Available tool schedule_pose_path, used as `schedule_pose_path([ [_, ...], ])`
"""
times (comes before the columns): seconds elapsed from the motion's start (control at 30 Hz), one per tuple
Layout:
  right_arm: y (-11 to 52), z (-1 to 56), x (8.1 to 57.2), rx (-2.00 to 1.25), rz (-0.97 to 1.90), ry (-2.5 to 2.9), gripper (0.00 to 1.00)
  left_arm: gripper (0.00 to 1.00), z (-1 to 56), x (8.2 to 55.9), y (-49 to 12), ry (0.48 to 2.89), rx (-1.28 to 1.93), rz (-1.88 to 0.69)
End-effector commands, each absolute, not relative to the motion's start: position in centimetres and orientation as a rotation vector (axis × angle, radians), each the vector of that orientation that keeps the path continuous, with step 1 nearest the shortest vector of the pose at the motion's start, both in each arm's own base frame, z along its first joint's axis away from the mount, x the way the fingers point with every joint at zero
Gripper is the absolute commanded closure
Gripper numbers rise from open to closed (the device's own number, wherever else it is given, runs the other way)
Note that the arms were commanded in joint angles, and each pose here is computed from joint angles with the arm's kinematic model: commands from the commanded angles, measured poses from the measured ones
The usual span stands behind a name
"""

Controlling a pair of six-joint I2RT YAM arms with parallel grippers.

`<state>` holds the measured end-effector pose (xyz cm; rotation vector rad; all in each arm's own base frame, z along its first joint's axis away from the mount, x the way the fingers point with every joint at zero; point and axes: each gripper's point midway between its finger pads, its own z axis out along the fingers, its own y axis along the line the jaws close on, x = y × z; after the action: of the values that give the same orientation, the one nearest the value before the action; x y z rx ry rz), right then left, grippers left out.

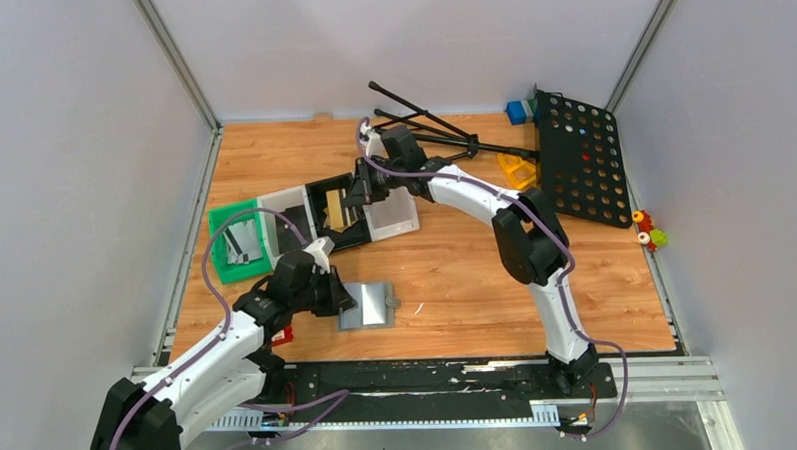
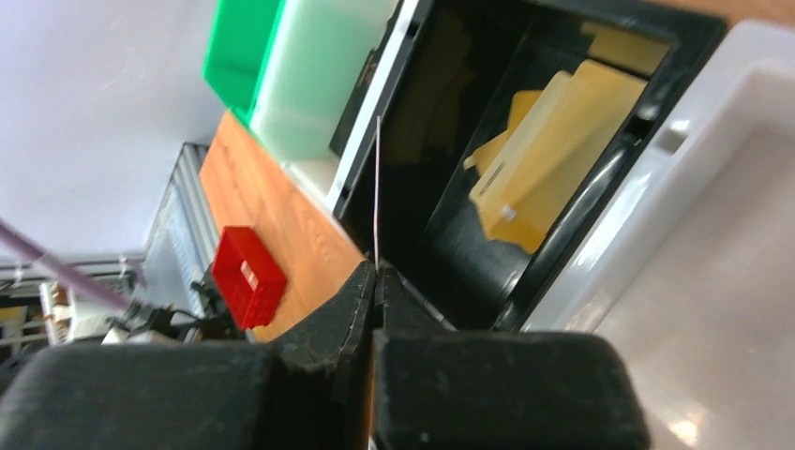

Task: Take the credit cards out of the card holder
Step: Place the credit card in the storage box.

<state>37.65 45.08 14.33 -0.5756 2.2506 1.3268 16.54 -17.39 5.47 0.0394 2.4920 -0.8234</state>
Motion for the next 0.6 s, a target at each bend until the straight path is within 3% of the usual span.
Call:
schedule_pose_path([
  [0.0, 46.3, 14.3, 39.5, -0.620, 1.184, 2.227, 1.00, 0.88, 6.7, 17.5, -17.7, 2.427, 0.050, -0.825],
  [0.17, 46.8, 13.7, 41.3, -0.615, 1.097, 2.220, 1.00, 0.88, 7.0, 17.7, -17.5, 2.408, 0.044, -0.815],
  [0.33, 47.0, 14.1, 42.1, -0.630, 1.058, 2.208, 0.67, 0.88, 6.9, 17.7, -17.4, 2.413, 0.045, -0.809],
  [0.57, 45.1, 20.6, 40.5, -0.690, 1.026, 2.086, 0.56, 0.86, 7.6, 18.0, -17.7, 2.378, 0.041, -0.831],
])
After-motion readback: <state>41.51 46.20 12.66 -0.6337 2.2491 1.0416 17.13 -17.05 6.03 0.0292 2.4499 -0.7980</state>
